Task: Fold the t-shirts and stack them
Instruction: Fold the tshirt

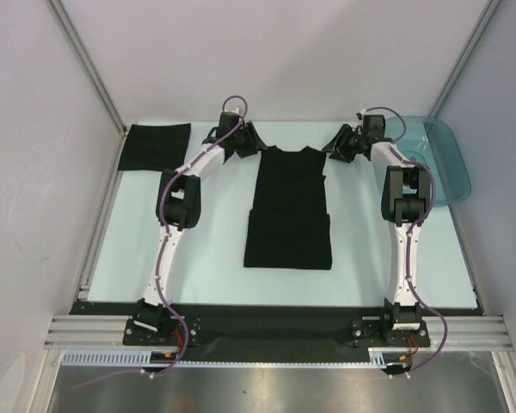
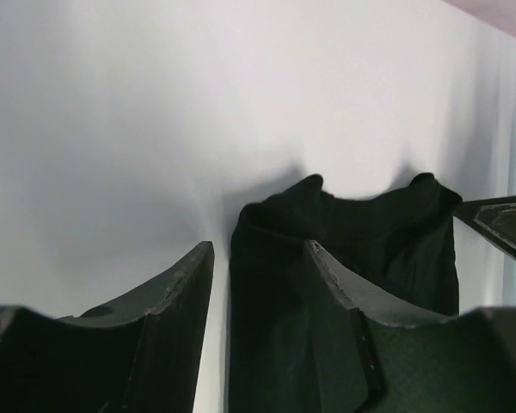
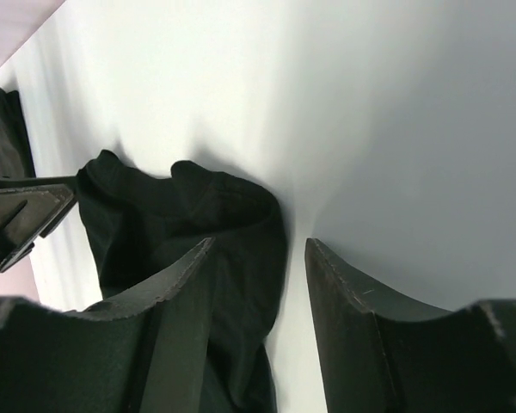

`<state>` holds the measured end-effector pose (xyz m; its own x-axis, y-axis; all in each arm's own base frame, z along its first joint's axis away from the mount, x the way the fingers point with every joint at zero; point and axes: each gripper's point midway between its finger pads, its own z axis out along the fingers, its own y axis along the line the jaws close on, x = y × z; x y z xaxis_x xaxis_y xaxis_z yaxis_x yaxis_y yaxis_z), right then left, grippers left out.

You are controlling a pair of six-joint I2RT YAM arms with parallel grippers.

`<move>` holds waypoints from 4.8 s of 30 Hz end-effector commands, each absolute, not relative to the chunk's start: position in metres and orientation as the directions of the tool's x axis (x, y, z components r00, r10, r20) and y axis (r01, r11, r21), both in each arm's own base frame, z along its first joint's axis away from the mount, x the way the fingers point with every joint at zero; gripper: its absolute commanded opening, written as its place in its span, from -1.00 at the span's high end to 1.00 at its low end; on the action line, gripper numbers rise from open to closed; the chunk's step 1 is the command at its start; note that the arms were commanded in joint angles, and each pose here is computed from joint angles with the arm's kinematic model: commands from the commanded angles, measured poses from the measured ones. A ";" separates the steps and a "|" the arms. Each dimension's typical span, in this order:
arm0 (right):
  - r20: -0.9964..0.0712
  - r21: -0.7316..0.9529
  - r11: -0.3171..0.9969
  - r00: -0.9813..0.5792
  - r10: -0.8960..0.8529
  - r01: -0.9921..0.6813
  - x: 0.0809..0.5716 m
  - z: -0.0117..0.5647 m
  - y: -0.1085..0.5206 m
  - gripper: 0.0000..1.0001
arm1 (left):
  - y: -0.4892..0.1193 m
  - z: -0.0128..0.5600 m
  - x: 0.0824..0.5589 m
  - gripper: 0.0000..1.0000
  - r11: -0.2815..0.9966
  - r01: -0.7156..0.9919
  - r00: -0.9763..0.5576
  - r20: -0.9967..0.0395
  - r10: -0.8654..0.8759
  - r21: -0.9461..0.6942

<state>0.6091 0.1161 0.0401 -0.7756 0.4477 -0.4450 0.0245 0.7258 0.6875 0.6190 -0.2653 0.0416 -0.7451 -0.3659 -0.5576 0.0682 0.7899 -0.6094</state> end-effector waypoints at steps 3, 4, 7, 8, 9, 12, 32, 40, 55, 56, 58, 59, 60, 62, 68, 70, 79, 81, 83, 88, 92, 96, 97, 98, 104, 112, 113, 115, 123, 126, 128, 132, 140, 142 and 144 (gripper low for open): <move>-0.432 0.680 0.732 -0.788 0.439 0.036 0.610 0.024 0.114 0.03 | -0.271 0.056 0.636 -0.01 0.755 0.073 -0.713 -0.564 -0.418 -0.652; -0.428 0.684 0.728 -0.788 0.443 0.038 0.610 0.023 0.114 0.04 | -0.272 0.055 0.636 0.03 0.750 0.075 -0.712 -0.562 -0.420 -0.657; -0.416 0.692 0.721 -0.793 0.446 0.043 0.609 0.018 0.116 0.10 | -0.275 0.049 0.635 0.17 0.734 0.075 -0.726 -0.542 -0.424 -0.675; -0.419 0.694 0.719 -0.792 0.444 0.036 0.610 0.019 0.116 0.11 | -0.277 0.049 0.634 0.19 0.730 0.078 -0.730 -0.537 -0.422 -0.679; -0.415 0.700 0.714 -0.796 0.442 0.032 0.609 0.017 0.118 0.13 | -0.278 0.047 0.633 0.23 0.729 0.079 -0.733 -0.535 -0.419 -0.679; -0.416 0.714 0.700 -0.796 0.439 0.013 0.611 0.019 0.122 0.20 | -0.278 0.046 0.632 0.31 0.727 0.084 -0.735 -0.535 -0.417 -0.682; -0.432 0.740 0.672 -0.745 0.509 0.030 0.649 0.025 0.104 0.63 | -0.243 0.051 0.660 0.50 0.703 0.009 -0.680 -0.520 -0.517 -0.711; -0.461 0.711 0.702 -0.739 0.492 0.024 0.637 0.079 0.094 -0.19 | -0.212 0.130 0.647 -0.32 0.796 0.028 -0.636 -0.625 -0.452 -0.605; -0.343 0.487 0.873 -0.911 0.230 0.037 0.392 0.150 0.124 -0.37 | -0.188 0.125 0.334 -0.43 0.838 0.049 -0.891 -0.404 -0.209 -0.543; -0.298 0.505 0.862 -0.926 0.231 0.052 0.355 0.143 0.128 -0.37 | -0.191 0.121 0.314 -0.43 0.838 0.058 -0.903 -0.386 -0.187 -0.542; -0.283 0.525 0.849 -0.927 0.245 0.064 0.322 0.141 0.129 -0.38 | -0.188 0.115 0.273 -0.47 0.825 0.049 -0.914 -0.359 -0.191 -0.563; -0.271 0.532 0.843 -0.928 0.254 0.076 0.307 0.138 0.129 -0.38 | -0.193 0.114 0.257 -0.49 0.810 0.061 -0.922 -0.345 -0.179 -0.584; -0.247 0.544 0.833 -0.929 0.275 0.102 0.278 0.132 0.128 -0.38 | -0.194 0.110 0.243 -0.50 0.801 0.044 -0.930 -0.319 -0.186 -0.597; -0.230 0.574 0.811 -0.927 0.296 0.116 0.257 0.127 0.131 -0.38 | -0.193 0.097 0.215 -0.50 0.798 0.037 -0.940 -0.291 -0.176 -0.602; -0.177 0.546 0.819 -0.931 0.319 0.177 0.216 0.092 0.125 -0.39 | -0.196 0.074 0.185 -0.55 0.774 0.016 -0.951 -0.248 -0.184 -0.633; -0.164 0.542 0.821 -0.935 0.315 0.181 0.217 0.080 0.126 -0.38 | -0.198 0.070 0.186 -0.56 0.771 0.038 -0.955 -0.250 -0.159 -0.635; -0.115 0.553 0.802 -0.932 0.342 0.226 0.216 0.049 0.128 -0.25 | -0.206 0.032 0.194 -0.52 0.789 -0.021 -0.980 -0.144 -0.139 -0.614; -0.100 0.543 0.804 -0.932 0.349 0.243 0.212 0.041 0.126 -0.18 | -0.206 0.030 0.197 -0.51 0.788 -0.042 -0.976 -0.143 -0.163 -0.614; -0.107 0.555 0.797 -0.930 0.352 0.238 0.214 0.039 0.127 -0.11 | -0.209 0.028 0.200 -0.50 0.785 -0.050 -0.976 -0.137 -0.171 -0.618; -0.102 0.574 0.782 -0.927 0.361 0.241 0.214 0.028 0.130 0.04 | -0.211 0.023 0.208 -0.35 0.794 -0.093 -0.974 -0.111 -0.198 -0.601; -0.105 0.578 0.778 -0.922 0.373 0.248 0.219 0.022 0.131 0.05 | -0.211 0.020 0.214 -0.21 0.803 -0.109 -0.971 -0.109 -0.212 -0.585; -0.107 0.579 0.774 -0.917 0.385 0.257 0.224 0.019 0.131 0.04 | -0.209 0.017 0.216 -0.12 0.807 -0.145 -0.964 -0.101 -0.245 -0.572; -0.101 0.578 0.773 -0.917 0.386 0.261 0.224 0.017 0.131 0.04 | -0.210 0.018 0.219 -0.11 0.800 -0.146 -0.961 -0.108 -0.254 -0.583; -0.101 0.579 0.772 -0.916 0.389 0.264 0.225 0.017 0.131 0.05 | -0.211 0.018 0.219 -0.09 0.794 -0.160 -0.958 -0.102 -0.268 -0.586; -0.090 0.578 0.765 -0.910 0.404 0.283 0.226 0.014 0.132 0.07 | -0.211 0.011 0.217 -0.07 0.796 -0.207 -0.951 -0.076 -0.301 -0.568; -0.093 0.581 0.765 -0.911 0.401 0.278 0.227 0.015 0.133 0.12 | -0.219 0.000 0.209 -0.01 0.801 -0.236 -0.954 -0.028 -0.300 -0.551; -0.096 0.581 0.765 -0.911 0.401 0.276 0.228 0.015 0.132 0.13 | -0.220 -0.001 0.208 0.03 0.801 -0.241 -0.953 -0.023 -0.303 -0.548; -0.093 0.579 0.767 -0.912 0.399 0.276 0.226 0.014 0.132 0.15 | -0.219 -0.004 0.206 0.11 0.803 -0.250 -0.951 -0.017 -0.307 -0.541; -0.094 0.577 0.766 -0.909 0.405 0.282 0.226 0.010 0.132 0.19 | -0.217 -0.011 0.207 0.22 0.806 -0.265 -0.945 -0.023 -0.326 -0.530; -0.092 0.572 0.770 -0.911 0.402 0.282 0.226 0.007 0.133 0.23 | -0.216 -0.011 0.209 0.34 0.814 -0.254 -0.946 -0.041 -0.321 -0.523; -0.090 0.573 0.769 -0.910 0.404 0.285 0.226 0.007 0.133 0.32 | -0.215 -0.012 0.210 0.42 0.821 -0.243 -0.949 -0.050 -0.312 -0.517; -0.081 0.572 0.767 -0.911 0.404 0.289 0.220 0.007 0.134 0.35 | -0.214 -0.013 0.212 0.58 0.833 -0.232 -0.953 -0.055 -0.298 -0.503; -0.097 0.546 0.785 -0.909 0.406 0.292 0.210 0.011 0.127 0.14 | -0.214 -0.010 0.213 0.56 0.832 -0.221 -0.954 -0.066 -0.294 -0.509; -0.090 0.545 0.783 -0.908 0.409 0.298 0.208 0.009 0.127 0.14 | -0.215 -0.010 0.213 0.56 0.833 -0.219 -0.954 -0.066 -0.291 -0.508; -0.085 0.554 0.776 -0.907 0.413 0.302 0.210 0.007 0.129 0.18 | -0.215 -0.011 0.213 0.57 0.833 -0.219 -0.956 -0.060 -0.288 -0.508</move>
<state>0.2206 0.1373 0.0221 -0.9072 0.4091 -0.0980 0.2710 0.7467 0.6074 0.2149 -0.2332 0.0120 -0.9545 -0.2977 -0.0194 -0.2246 0.7596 -0.6104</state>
